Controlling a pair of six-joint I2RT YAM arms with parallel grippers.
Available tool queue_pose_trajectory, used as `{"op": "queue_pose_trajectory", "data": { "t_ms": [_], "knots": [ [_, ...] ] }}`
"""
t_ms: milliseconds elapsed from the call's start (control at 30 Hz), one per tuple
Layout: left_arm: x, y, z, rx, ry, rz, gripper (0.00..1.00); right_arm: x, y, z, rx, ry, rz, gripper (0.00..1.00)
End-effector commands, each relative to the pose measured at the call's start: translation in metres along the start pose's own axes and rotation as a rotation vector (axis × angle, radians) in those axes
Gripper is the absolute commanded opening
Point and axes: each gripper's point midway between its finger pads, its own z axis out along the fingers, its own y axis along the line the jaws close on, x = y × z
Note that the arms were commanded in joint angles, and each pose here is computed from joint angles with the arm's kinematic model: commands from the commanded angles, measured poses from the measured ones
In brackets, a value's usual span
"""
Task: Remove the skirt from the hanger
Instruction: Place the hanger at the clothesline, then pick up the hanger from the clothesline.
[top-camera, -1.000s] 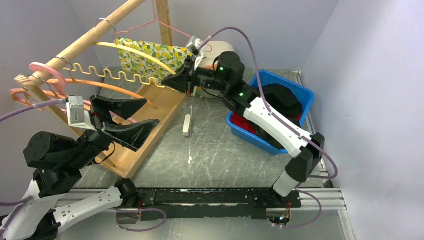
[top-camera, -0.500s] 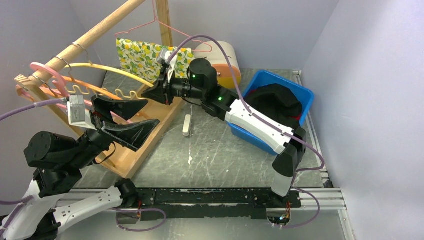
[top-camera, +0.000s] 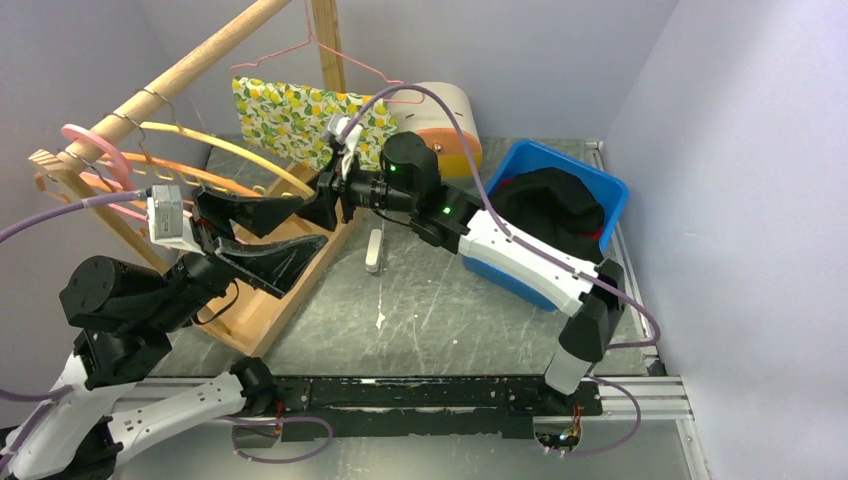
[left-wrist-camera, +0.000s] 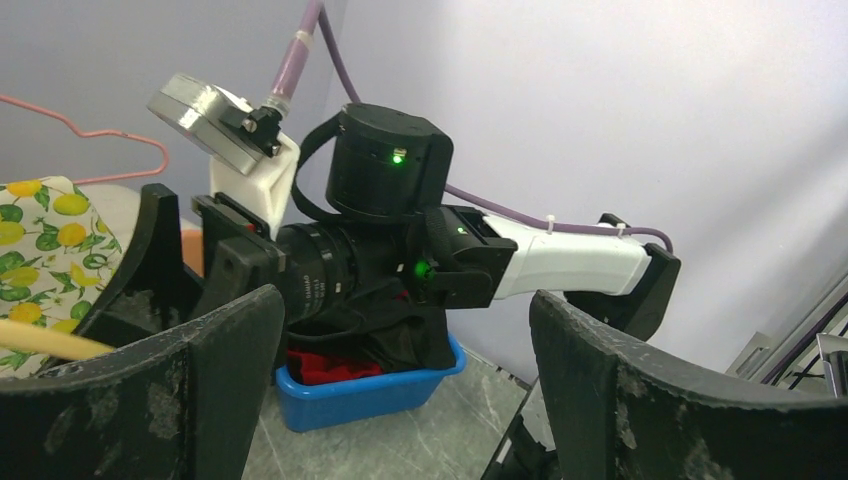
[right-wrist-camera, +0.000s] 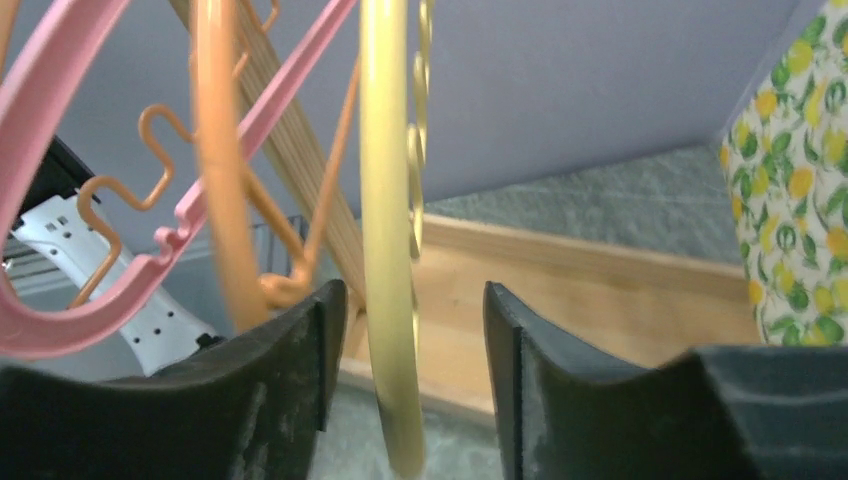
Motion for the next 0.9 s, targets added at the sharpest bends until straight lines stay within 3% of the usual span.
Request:
{"op": "queue_pose_trajectory", "data": {
  "t_ms": [0,133,233,533,867],
  "knots": [
    [-0.009,-0.003,0.000,0.009,-0.028,0.003,0.96,-0.020,0.000,-0.030,0.095,-0.041,-0.011,0.65],
    [-0.008,-0.001,0.002,0.004,-0.024,0.016,0.97,-0.020,0.000,-0.061,0.178,-0.032,-0.019,0.85],
    [-0.006,-0.001,0.005,0.006,-0.015,0.029,0.97,-0.008,-0.003,-0.088,0.248,-0.003,-0.026,0.91],
    [-0.002,0.003,0.005,-0.003,-0.023,0.042,0.98,0.031,-0.037,-0.158,0.557,0.077,-0.003,1.00],
    [-0.004,-0.001,0.003,0.015,-0.026,0.034,0.97,-0.005,-0.120,-0.185,0.677,-0.040,0.110,1.00]
  ]
}}
